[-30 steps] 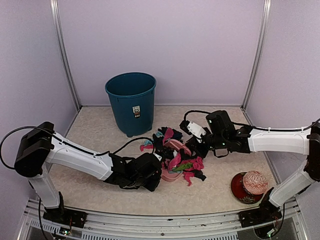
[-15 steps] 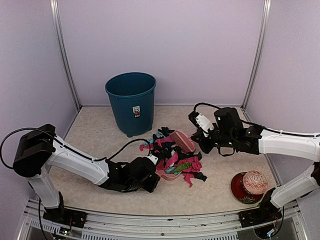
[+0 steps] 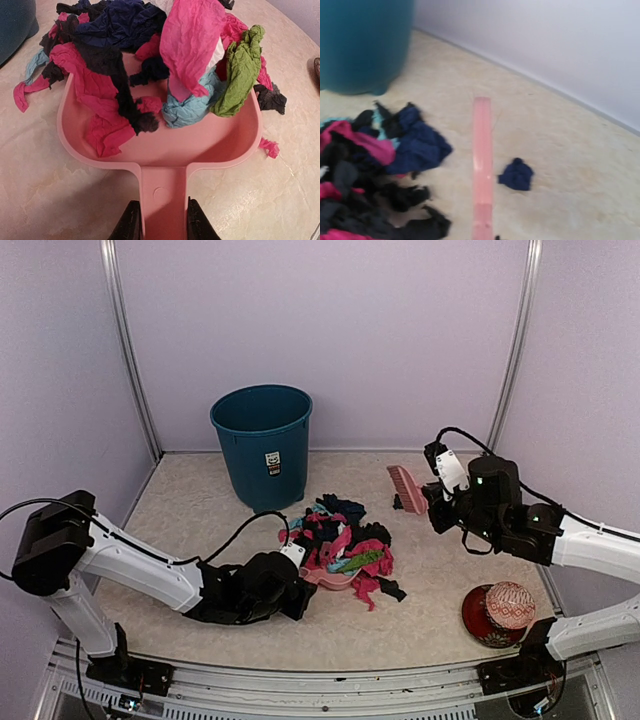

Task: Sweep away the paper scraps from the table

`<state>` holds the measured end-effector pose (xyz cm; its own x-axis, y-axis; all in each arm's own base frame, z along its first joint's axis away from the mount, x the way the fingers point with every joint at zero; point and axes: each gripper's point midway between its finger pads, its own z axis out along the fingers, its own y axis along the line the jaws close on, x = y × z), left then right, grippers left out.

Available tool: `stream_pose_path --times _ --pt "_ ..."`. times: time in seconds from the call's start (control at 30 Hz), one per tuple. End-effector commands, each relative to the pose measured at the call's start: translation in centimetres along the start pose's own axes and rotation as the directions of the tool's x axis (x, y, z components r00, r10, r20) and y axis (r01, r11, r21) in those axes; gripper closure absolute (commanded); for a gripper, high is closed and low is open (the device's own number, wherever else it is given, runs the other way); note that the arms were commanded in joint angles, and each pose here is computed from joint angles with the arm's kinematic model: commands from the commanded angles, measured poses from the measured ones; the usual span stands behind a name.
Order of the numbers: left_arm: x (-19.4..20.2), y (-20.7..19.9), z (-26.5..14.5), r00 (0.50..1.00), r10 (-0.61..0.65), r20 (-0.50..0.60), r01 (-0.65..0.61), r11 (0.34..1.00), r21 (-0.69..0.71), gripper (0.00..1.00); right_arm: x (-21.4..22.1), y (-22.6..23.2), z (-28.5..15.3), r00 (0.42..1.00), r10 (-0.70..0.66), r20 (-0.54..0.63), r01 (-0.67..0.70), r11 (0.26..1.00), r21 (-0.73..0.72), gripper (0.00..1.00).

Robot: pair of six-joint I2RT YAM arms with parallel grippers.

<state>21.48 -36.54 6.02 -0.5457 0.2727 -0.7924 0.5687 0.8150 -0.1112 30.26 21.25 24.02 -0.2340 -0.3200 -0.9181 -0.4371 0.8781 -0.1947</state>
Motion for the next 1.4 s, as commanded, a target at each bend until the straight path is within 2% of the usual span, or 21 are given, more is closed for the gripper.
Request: stream_pose_path --times 0.0,0.33,0.57,0.83,1.17,1.37 --pt "-3.2 -0.3 -1.1 0.996 -0.011 0.093 0.011 1.000 0.006 1.00 -0.6 -2.3 -1.0 0.997 0.063 0.054 -0.069 0.992 0.110 1.00" --pt "-6.2 -0.2 -2.4 0.997 0.022 0.079 -0.018 0.999 -0.051 1.00 1.6 -3.0 -1.0 0.994 0.104 0.022 -0.106 0.983 0.147 1.00" --pt "-9.6 -0.5 -4.0 0.996 0.031 0.078 -0.026 0.998 -0.065 1.00 3.1 -4.2 -1.2 0.990 0.139 0.016 -0.139 0.971 0.193 1.00" --pt "-13.0 0.3 -5.3 0.997 0.041 0.062 -0.034 0.993 -0.112 1.00 4.1 -4.2 -1.0 0.986 0.168 0.012 -0.167 0.969 0.184 1.00" --pt "-19.8 1.6 -7.9 0.993 0.008 0.120 0.005 0.994 -0.110 1.00 4.3 -3.7 -0.3 0.983 0.184 0.016 -0.184 0.970 0.157 1.00" --pt "-25.3 2.2 -11.1 0.980 -0.031 0.195 0.050 0.995 -0.092 1.00 3.7 -3.3 0.2 0.981 0.190 0.025 -0.192 0.972 0.134 1.00"
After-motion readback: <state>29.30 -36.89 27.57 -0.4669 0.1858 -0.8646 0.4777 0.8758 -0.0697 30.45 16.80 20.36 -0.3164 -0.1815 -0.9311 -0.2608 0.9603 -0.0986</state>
